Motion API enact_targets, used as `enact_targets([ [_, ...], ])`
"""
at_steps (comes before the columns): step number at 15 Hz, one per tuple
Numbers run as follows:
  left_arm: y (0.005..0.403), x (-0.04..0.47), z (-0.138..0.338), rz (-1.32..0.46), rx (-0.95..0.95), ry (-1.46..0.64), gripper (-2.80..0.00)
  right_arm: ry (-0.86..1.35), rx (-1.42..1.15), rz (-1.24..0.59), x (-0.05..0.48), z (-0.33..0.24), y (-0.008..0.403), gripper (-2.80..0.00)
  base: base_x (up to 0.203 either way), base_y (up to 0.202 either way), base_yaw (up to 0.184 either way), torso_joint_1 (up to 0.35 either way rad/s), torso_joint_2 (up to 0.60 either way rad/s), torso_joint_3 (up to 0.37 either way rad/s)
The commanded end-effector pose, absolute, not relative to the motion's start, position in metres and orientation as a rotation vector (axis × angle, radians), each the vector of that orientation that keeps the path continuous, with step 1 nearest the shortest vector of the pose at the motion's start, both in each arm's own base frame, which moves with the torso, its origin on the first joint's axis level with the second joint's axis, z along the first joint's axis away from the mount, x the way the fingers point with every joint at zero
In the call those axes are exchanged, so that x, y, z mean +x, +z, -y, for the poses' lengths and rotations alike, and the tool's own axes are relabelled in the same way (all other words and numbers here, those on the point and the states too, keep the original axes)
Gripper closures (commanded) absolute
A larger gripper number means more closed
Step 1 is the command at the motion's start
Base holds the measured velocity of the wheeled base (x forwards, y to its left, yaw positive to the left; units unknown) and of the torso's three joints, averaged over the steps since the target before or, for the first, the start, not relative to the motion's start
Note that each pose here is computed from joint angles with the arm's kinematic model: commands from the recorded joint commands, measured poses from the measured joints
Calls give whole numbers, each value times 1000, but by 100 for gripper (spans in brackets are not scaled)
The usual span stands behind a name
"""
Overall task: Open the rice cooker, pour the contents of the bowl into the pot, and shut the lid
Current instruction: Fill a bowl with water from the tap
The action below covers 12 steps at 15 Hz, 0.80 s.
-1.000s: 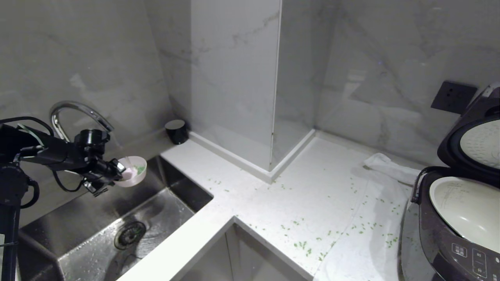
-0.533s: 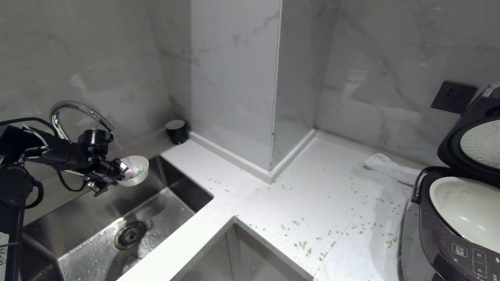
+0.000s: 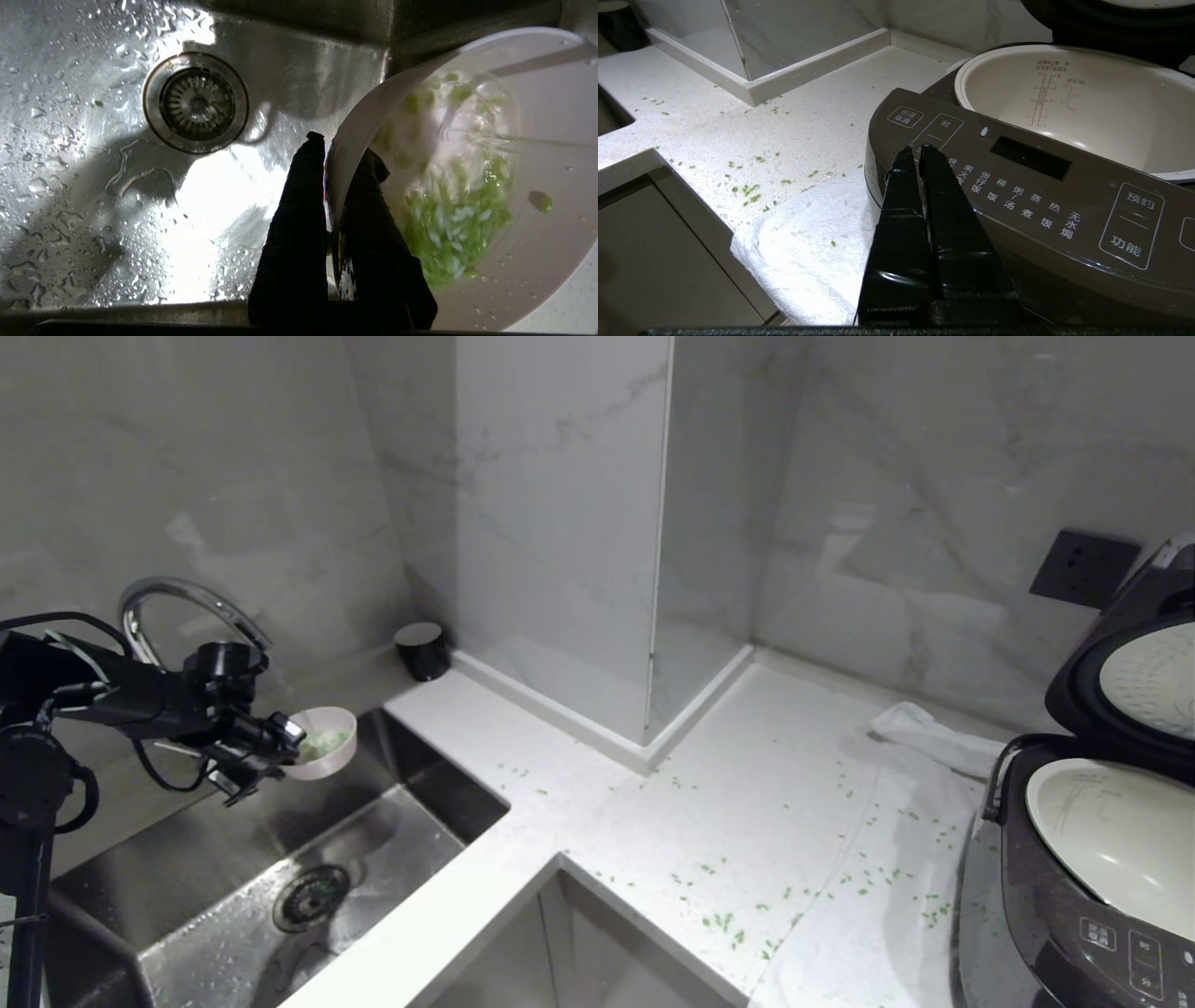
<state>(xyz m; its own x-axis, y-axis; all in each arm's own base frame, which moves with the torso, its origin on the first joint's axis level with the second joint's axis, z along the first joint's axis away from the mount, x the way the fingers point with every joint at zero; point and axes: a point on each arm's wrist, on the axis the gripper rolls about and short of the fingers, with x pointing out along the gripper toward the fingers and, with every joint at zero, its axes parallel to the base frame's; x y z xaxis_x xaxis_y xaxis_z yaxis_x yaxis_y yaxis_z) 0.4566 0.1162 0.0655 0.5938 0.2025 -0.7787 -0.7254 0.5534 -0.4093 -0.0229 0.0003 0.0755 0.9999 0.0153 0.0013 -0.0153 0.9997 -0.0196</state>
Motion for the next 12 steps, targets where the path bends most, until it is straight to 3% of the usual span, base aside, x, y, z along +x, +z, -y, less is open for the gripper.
enact_targets([
  [1,67,456,-116,-748,-805,613,0,17,-20,0,-23,0,75,0,0,0,0,0,0,0],
  [12,59,460,-115,-767,-745,640,0,15,-20,0,-23,0,75,0,0,0,0,0,0,0],
])
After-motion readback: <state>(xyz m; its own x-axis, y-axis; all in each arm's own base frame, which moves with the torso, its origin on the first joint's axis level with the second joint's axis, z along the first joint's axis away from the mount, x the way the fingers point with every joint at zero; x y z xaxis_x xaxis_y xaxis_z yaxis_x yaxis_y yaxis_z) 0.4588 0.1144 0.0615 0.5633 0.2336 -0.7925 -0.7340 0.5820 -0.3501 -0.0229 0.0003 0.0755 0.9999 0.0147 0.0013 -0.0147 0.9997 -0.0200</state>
